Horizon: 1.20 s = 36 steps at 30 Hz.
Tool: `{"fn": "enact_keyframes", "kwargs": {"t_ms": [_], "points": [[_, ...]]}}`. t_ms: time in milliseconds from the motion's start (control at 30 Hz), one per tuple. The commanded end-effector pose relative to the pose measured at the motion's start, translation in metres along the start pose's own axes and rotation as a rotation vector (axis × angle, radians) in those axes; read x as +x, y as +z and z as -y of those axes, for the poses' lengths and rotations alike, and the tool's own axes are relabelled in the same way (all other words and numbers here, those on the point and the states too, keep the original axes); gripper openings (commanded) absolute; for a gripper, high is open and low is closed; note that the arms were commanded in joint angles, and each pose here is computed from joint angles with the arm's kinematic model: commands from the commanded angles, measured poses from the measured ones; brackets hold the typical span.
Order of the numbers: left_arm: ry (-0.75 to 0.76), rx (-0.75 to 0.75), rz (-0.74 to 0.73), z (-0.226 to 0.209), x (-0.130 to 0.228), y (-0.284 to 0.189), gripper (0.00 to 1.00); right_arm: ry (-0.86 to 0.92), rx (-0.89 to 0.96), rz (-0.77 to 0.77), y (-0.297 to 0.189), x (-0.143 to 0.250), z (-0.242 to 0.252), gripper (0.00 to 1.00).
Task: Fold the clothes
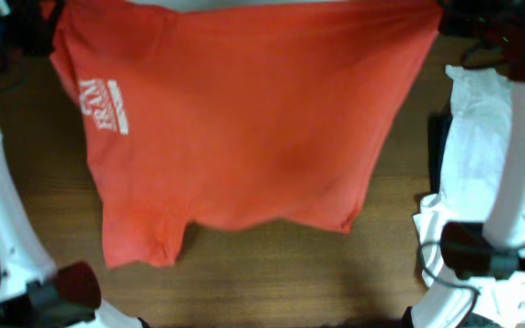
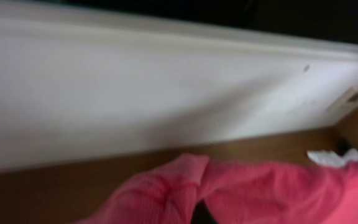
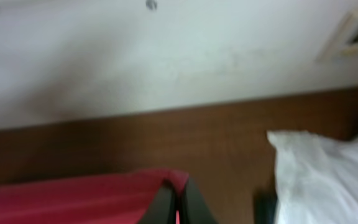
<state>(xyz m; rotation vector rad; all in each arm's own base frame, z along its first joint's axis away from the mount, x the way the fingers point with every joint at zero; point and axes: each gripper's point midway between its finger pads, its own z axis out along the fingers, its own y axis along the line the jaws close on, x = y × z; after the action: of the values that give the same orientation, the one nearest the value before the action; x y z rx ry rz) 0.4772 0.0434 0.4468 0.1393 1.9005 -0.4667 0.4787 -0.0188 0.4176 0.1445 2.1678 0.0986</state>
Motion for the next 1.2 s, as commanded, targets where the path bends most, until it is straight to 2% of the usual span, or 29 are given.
{"fn": "enact_keyframes", "kwargs": {"t_ms": [0,33,100,133,167,233,300,367,400,433,533,700,867,933,1000,1067,1167], "points": [[0.022,-0.054,0.096,-0.020,-0.021,0.026,0.00,0.004,-0.022,0.108,0.016,-0.028,-0.002,0.04],[0.023,-0.064,0.152,-0.022,-0.035,0.026,0.00,0.023,-0.025,0.163,0.013,-0.042,-0.003,0.04],[0.021,-0.048,0.342,-0.016,-0.086,0.007,0.00,0.082,-0.046,0.349,-0.022,-0.085,-0.002,0.04],[0.023,-0.029,0.411,-0.010,-0.107,-0.007,0.00,0.084,-0.040,0.396,-0.037,-0.094,0.001,0.04],[0.031,-0.002,0.446,-0.002,-0.120,-0.020,0.00,0.089,-0.021,0.422,-0.051,-0.099,0.008,0.04],[0.051,0.092,0.409,0.020,-0.121,-0.037,0.00,0.114,0.053,0.403,-0.071,-0.090,0.031,0.04],[-0.040,0.193,0.258,0.034,-0.089,-0.031,0.00,0.138,0.095,0.289,-0.067,-0.063,0.047,0.04],[-0.159,0.237,0.049,0.041,-0.035,-0.018,0.00,0.159,0.131,0.136,-0.057,-0.026,0.056,0.04],[-0.190,0.210,-0.076,0.040,0.002,-0.012,0.00,0.158,0.149,0.045,-0.050,-0.004,0.059,0.04],[-0.213,0.122,-0.261,0.033,0.054,-0.005,0.00,0.139,0.162,-0.075,-0.040,0.024,0.062,0.04],[-0.233,-0.002,-0.613,0.024,0.146,0.003,0.00,0.143,0.185,-0.375,-0.017,0.094,0.068,0.04],[-0.325,-0.018,-0.990,0.031,0.265,0.014,0.00,0.165,0.211,-0.862,0.014,0.219,0.077,0.04],[-0.449,-0.083,-1.367,0.030,0.378,-0.031,0.00,0.194,0.233,-1.221,0.017,0.335,0.083,0.04],[-0.494,-0.110,-1.451,0.027,0.406,-0.048,0.00,0.199,0.236,-1.285,0.014,0.359,0.083,0.04],[-0.546,-0.134,-1.457,0.023,0.417,-0.058,0.00,0.205,0.239,-1.319,0.011,0.382,0.083,0.04],[-0.582,-0.166,-1.419,0.018,0.417,-0.067,0.00,0.234,0.251,-1.323,0.005,0.398,0.085,0.04],[-0.613,-0.242,-1.285,0.008,0.401,-0.086,0.00,0.308,0.281,-1.288,-0.013,0.410,0.095,0.04]]}}
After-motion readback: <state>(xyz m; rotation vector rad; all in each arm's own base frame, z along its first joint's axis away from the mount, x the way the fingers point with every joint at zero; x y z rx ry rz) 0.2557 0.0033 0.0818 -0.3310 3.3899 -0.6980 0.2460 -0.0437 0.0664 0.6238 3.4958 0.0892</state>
